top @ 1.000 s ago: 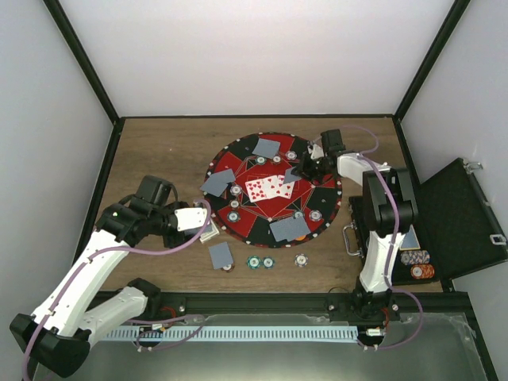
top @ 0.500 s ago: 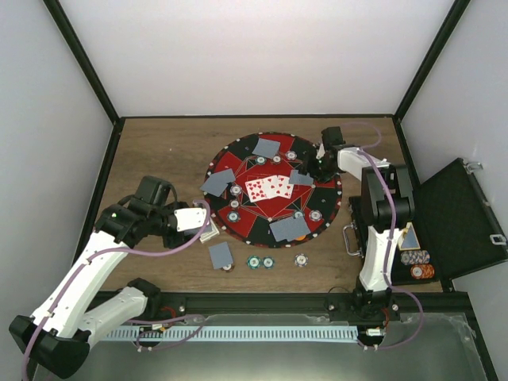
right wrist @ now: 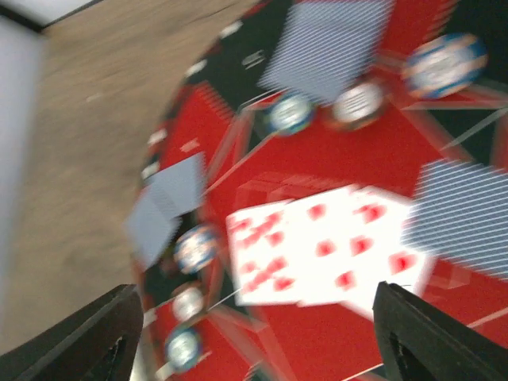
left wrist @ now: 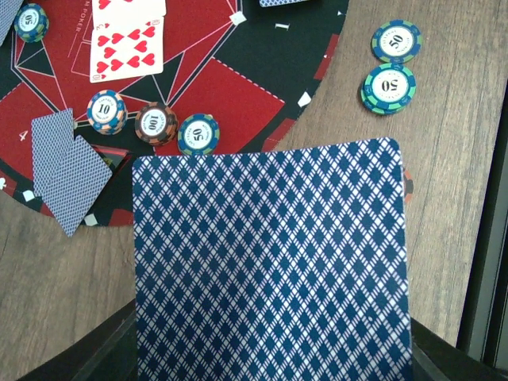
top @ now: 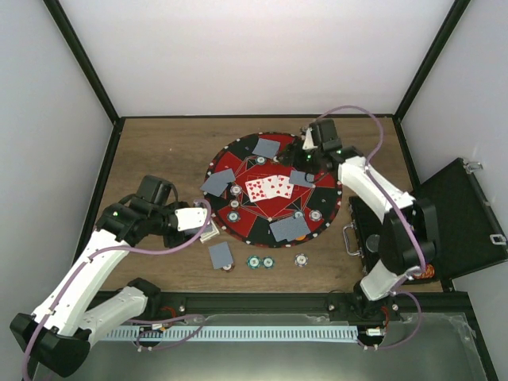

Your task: Distribute texas hold em gaming equipment

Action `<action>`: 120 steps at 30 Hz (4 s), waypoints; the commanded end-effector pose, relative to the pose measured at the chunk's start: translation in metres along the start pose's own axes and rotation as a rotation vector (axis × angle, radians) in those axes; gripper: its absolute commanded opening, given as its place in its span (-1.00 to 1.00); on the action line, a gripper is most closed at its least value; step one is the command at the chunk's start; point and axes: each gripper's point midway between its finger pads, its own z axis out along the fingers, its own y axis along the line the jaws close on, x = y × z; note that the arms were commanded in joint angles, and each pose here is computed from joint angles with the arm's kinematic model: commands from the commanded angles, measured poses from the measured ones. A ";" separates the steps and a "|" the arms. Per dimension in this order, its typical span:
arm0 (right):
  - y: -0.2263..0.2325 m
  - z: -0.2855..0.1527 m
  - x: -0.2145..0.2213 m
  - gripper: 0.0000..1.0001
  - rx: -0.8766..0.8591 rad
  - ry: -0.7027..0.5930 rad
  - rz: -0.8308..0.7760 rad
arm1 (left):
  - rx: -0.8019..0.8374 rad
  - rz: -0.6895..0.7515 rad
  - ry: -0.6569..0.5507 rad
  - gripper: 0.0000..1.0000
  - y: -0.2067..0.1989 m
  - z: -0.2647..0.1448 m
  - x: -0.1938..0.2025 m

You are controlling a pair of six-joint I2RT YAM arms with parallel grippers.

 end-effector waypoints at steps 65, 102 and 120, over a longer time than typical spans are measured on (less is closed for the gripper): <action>0.208 -0.010 0.243 -0.01 -0.794 0.571 0.042 | -0.004 0.013 -0.044 -0.90 0.004 -0.002 -0.011; 0.156 -0.064 0.176 -0.99 -0.718 0.360 0.035 | -0.008 0.010 -0.018 -0.89 0.006 0.005 -0.004; -0.062 0.042 0.051 -0.99 -0.182 0.150 0.205 | 0.010 0.000 -0.006 -0.90 0.002 0.009 0.000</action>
